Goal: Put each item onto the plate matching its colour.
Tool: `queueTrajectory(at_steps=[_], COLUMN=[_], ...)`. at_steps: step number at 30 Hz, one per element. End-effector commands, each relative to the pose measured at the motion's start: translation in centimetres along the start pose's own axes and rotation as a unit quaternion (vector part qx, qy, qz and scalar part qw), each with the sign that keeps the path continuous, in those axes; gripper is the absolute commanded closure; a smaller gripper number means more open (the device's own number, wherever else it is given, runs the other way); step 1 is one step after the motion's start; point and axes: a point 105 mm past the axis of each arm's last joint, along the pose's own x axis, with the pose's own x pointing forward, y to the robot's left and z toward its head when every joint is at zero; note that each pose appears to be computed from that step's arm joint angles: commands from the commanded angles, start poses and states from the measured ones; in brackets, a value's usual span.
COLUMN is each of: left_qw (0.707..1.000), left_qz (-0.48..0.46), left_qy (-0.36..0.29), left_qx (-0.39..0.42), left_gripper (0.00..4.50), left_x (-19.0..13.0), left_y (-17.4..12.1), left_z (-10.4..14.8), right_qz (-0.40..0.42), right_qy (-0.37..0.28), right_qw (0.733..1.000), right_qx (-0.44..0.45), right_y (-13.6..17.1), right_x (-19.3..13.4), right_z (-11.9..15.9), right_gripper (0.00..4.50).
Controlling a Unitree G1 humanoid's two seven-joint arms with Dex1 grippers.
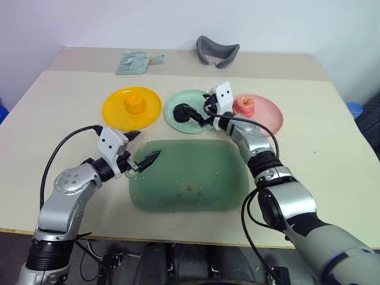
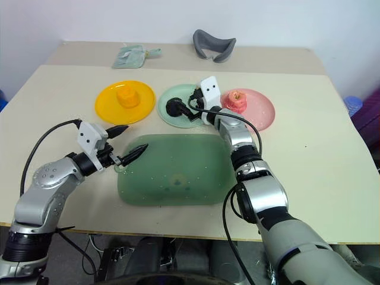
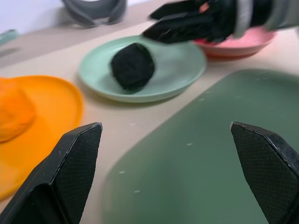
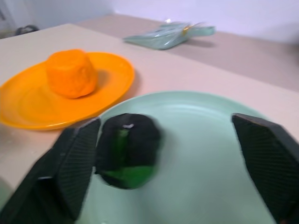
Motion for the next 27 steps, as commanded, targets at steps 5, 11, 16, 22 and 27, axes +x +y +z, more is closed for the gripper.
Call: queueTrajectory(at_steps=[5,11,16,22,27], left_qw=[0.997,0.998,0.999,0.999,0.999], left_qz=[0.060,0.059,0.041,0.030,0.030], left_qy=[-0.018,-0.024,-0.020,-0.001,0.004], left_qx=[0.046,0.020,-0.006,-0.019,-0.023], left_gripper=[0.00,0.00,0.00,0.00,0.00], left_x=[-1.1,-4.6,-6.7,-6.9,-6.8], left_y=[2.7,3.8,3.9,3.1,3.1], left_z=[-0.3,-0.8,-0.4,-1.0,-1.3], right_qz=[-0.025,-0.030,-0.070,-0.092,-0.100], right_qy=[-0.041,0.013,0.066,0.090,0.094], right_qw=[0.997,0.998,0.994,0.990,0.989], right_qx=[-0.063,-0.055,-0.053,-0.060,-0.060], right_y=[-2.3,-2.2,-2.7,-3.2,-3.7], right_x=[-7.7,-18.1,-24.5,-27.5,-28.3], right_z=[2.0,-0.3,-1.3,-1.6,-2.2], right_gripper=[0.04,0.04,0.04,0.04,0.04])
